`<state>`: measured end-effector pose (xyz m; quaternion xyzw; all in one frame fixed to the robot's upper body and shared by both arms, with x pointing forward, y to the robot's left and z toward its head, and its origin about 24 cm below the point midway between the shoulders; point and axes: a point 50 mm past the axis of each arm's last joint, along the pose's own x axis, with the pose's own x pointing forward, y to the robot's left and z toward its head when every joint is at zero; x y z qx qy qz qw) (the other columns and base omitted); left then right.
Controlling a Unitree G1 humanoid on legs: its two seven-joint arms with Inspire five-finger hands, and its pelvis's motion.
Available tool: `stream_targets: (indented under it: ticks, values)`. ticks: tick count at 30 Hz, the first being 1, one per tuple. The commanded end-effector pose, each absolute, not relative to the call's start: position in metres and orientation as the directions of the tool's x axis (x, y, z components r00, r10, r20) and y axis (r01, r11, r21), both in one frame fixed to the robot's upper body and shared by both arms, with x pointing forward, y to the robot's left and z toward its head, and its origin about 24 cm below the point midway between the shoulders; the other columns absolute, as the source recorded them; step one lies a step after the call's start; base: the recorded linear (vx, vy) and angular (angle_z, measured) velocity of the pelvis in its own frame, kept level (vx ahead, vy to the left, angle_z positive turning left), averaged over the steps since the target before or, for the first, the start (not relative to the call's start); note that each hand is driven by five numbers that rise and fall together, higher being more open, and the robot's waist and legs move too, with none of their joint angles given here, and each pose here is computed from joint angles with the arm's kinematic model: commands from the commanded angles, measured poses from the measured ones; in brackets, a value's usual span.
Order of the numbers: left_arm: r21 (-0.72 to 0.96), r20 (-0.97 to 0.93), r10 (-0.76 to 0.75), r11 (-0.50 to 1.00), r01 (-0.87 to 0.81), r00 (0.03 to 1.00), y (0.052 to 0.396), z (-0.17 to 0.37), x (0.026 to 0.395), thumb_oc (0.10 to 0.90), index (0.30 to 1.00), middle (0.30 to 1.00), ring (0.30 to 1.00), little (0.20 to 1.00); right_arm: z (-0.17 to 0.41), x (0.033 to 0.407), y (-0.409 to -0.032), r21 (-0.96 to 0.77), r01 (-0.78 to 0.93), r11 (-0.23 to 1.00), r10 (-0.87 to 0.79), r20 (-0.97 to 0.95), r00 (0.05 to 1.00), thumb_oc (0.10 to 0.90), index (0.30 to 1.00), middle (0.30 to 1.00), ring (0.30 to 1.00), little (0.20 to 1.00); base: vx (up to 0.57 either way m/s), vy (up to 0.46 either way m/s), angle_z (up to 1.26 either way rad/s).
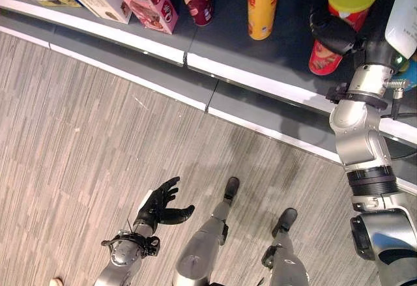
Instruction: Put the goods on the table back onto the shelves and tidy them up.
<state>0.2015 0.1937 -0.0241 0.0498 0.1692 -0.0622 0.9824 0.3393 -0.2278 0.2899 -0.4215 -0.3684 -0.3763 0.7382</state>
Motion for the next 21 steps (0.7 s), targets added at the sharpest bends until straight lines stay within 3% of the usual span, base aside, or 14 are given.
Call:
stream_targets:
  ticks: [1,21]
  values:
    - [0.085,-0.272,-0.15,0.98,0.179,0.951,0.19,-0.012,0.198,0.8,0.9,0.9,0.9,0.9,0.351,0.317,-0.226,-0.112,0.931,0.347,-0.183,0.966,0.184,0.4,0.3,0.3,0.3,0.3,0.01,-0.005,0.15]
    - [0.073,-0.239,-0.157,0.981,0.179,0.958,0.187,-0.006,0.201,0.8,0.9,0.9,0.9,0.9,0.338,0.324,-0.252,-0.101,0.944,0.314,-0.307,0.93,0.201,0.4,0.3,0.3,0.3,0.3,0.0,-0.002,0.03]
